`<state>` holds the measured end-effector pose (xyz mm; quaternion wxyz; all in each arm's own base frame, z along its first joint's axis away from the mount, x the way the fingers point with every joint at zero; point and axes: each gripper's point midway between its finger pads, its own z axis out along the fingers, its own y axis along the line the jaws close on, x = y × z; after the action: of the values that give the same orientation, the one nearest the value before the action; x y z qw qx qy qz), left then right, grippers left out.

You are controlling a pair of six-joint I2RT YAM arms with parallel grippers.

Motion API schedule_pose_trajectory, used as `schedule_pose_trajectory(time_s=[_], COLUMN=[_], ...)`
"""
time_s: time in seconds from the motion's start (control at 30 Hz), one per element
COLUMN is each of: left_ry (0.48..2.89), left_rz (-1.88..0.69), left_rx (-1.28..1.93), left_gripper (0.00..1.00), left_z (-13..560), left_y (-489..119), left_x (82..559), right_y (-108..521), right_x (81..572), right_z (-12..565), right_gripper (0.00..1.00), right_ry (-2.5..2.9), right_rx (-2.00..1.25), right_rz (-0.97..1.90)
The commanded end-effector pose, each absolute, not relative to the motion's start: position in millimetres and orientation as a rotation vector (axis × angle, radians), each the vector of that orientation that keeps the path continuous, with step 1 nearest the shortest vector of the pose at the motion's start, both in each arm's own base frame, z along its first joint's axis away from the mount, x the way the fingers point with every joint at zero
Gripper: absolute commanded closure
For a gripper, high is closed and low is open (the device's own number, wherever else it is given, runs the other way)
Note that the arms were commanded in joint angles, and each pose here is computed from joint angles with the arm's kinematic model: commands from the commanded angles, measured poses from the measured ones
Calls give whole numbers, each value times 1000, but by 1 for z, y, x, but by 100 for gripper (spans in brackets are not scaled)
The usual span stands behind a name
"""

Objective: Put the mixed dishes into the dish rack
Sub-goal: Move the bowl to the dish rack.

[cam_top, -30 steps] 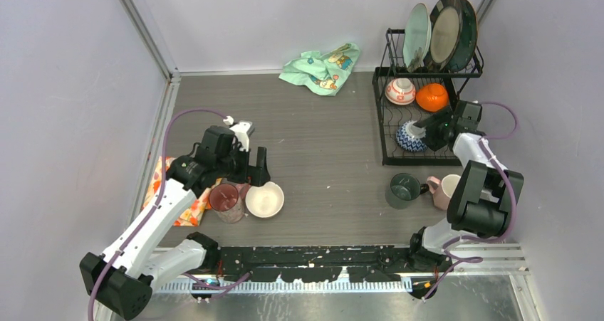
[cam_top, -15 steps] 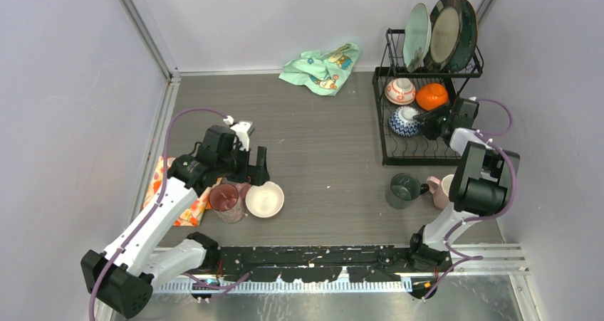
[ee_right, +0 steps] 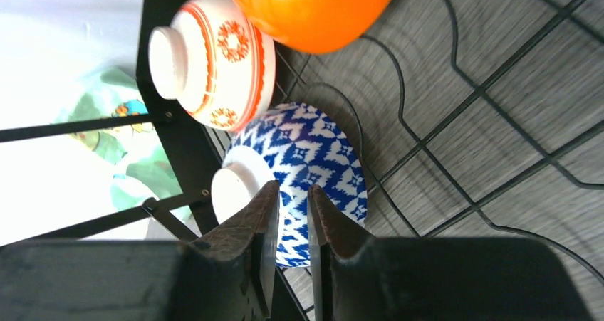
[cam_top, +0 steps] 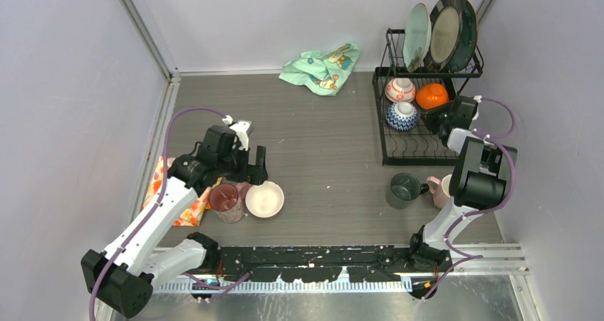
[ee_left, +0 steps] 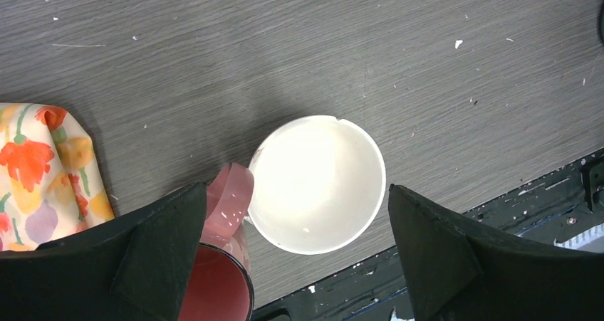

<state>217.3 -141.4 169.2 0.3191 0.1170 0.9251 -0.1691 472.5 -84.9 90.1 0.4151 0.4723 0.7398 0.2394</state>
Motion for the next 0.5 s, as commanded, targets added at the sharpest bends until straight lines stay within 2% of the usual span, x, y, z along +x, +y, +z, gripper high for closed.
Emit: schedule_pose_trajectory(time_s=[0.0,0.33,0.47], left_ry=[2388,2375,2379], left_rz=[-433,-440,-408], left_rx=[319,326,312], left_gripper=[0,0,0], left_z=[180,181,181], left_y=[-141,-141,-137], left_x=[222,221,223], right_y=[-118,-161,-170], right_x=[483,492,511], right_z=[148,127,124], right_gripper=[75,77,79], right_ry=[1609,1460,1387], right_rx=[1141,1282,1281], right_rz=[487,395,430])
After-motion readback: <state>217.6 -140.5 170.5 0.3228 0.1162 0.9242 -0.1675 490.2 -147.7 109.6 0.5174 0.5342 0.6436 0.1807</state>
